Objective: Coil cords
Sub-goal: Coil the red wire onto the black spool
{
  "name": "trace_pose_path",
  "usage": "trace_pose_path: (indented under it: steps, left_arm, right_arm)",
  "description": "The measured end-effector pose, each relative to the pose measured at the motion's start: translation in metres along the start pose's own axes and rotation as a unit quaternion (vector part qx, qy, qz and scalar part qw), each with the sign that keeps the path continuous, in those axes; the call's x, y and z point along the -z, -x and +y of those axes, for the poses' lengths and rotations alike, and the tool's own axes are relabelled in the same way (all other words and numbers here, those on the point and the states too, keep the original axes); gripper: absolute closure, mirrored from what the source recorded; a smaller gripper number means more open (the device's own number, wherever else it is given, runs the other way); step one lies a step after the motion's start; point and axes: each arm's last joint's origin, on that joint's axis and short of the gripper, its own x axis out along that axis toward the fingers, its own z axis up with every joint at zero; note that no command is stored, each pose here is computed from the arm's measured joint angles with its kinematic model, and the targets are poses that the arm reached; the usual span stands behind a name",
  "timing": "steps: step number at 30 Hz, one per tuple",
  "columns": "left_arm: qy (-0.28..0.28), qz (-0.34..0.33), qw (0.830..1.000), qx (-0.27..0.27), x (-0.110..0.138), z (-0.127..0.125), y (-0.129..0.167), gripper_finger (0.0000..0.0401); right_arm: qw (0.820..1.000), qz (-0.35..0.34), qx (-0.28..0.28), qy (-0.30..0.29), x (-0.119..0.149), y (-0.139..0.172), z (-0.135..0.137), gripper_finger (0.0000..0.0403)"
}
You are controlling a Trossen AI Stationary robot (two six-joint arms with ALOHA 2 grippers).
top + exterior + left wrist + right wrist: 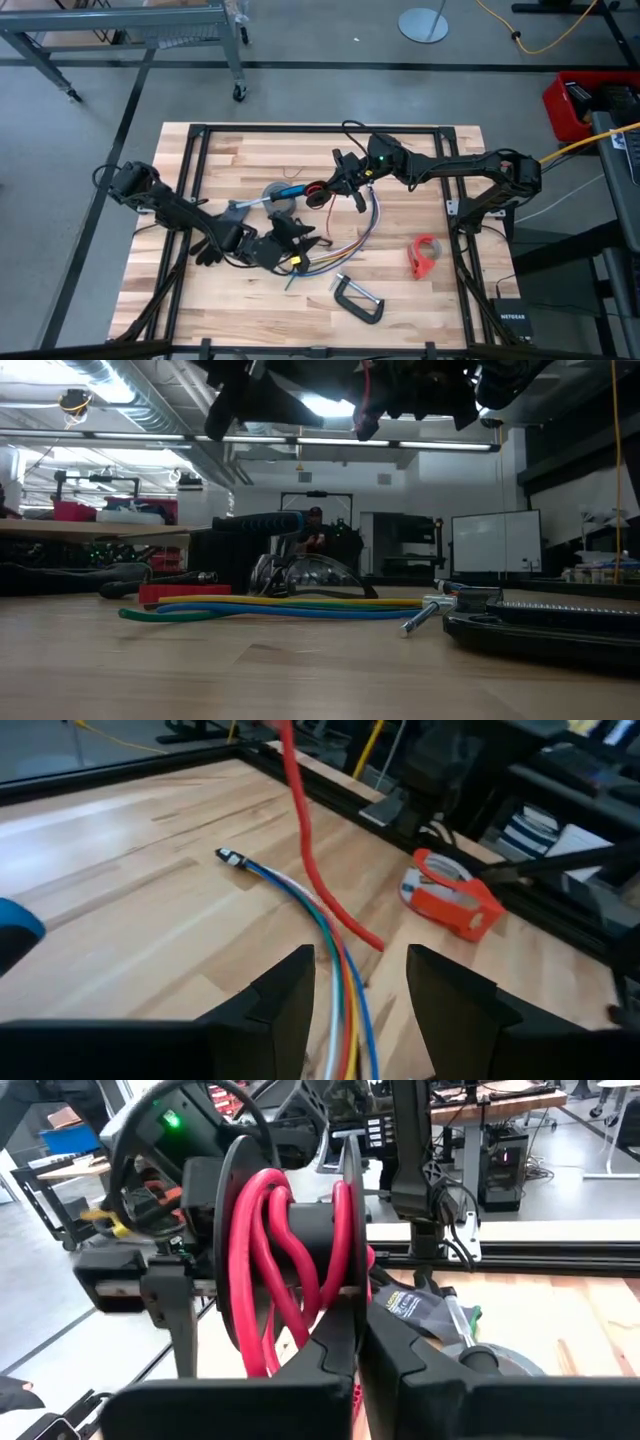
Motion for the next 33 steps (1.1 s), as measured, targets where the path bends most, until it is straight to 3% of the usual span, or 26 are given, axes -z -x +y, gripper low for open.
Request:
trace_pose_path:
  steps: [10,24,28,33]
  left_arm:
    - [0.045,-0.022,0.999,-0.012,-0.011,0.008,-0.011,0.0248]
    - [0.053,-0.022,0.998,-0.014,-0.015,0.012,-0.017,0.0252]
    - [0.052,-0.021,0.998,-0.015,-0.014,0.012,-0.017,0.0282]
    - [0.036,-0.019,0.999,-0.016,-0.014,0.013,-0.017,0.0352]
  right_arm:
    - [0.999,-0.015,0.034,0.023,-0.003,-0.005,0.005,0.0401]
    - [0.995,-0.062,0.055,0.051,-0.012,-0.008,0.01,0.0401]
    - [0.995,-0.061,0.055,0.051,-0.012,-0.008,0.01,0.0401]
    - [0.995,-0.061,0.055,0.049,-0.012,-0.008,0.01,0.0401]
